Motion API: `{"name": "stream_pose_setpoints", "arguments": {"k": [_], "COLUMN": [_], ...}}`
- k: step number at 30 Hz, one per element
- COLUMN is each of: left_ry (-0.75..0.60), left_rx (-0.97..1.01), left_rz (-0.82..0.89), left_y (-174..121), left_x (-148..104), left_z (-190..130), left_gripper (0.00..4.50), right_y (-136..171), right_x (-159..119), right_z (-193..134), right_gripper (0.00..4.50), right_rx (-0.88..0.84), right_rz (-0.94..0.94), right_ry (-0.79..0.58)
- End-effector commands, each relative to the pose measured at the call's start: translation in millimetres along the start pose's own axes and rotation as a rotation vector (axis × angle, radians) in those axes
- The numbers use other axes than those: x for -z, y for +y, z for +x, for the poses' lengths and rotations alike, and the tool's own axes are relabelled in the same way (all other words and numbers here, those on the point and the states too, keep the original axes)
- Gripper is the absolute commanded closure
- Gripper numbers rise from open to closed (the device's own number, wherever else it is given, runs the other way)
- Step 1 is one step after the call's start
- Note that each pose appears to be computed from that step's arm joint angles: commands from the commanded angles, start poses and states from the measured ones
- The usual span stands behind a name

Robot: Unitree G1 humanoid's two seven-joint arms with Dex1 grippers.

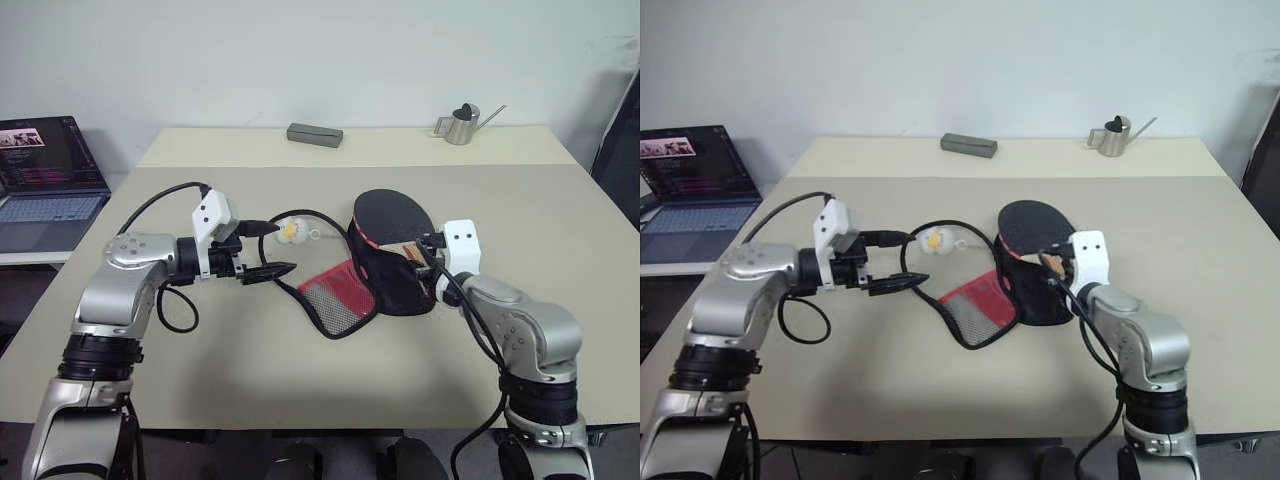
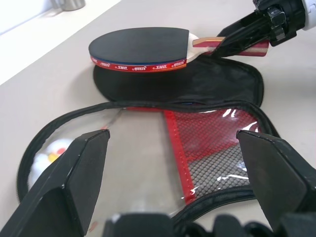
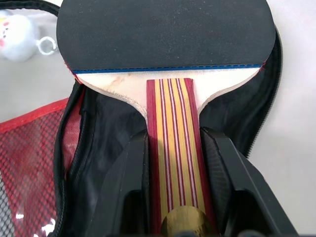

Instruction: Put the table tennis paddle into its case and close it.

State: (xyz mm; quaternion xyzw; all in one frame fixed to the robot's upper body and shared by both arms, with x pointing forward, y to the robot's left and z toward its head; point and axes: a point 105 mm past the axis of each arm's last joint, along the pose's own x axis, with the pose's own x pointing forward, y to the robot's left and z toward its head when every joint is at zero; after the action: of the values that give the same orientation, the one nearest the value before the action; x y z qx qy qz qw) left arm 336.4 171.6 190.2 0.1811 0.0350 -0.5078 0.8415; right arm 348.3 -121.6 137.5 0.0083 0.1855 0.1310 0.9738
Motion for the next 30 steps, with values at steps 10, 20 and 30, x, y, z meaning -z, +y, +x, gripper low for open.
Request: {"name": "stream_pose_setpoints", "arguments": {"k": [10, 20, 30], "left_ry": [-0.033, -0.034, -0.036], "left_rx": [-0.020, -0.021, -0.022], "left_rz": [0.046, 0.047, 0.049], "left_y": [2, 2, 2], "left_x": [-15, -15, -15], "left_z": [-6, -6, -5], "left_gripper": [0.00, 0.00, 0.00], "right_y": [10, 19, 34], "right_x": [0, 6, -18], "right_z": [11, 12, -2], "right_gripper": [3.34, 2.63, 0.12], "right_rx": [0.005, -0.027, -0.099], "right_rz": [-0.041, -0.006, 0.035], "right_ry": [-0.033, -0.011, -0.082]}}
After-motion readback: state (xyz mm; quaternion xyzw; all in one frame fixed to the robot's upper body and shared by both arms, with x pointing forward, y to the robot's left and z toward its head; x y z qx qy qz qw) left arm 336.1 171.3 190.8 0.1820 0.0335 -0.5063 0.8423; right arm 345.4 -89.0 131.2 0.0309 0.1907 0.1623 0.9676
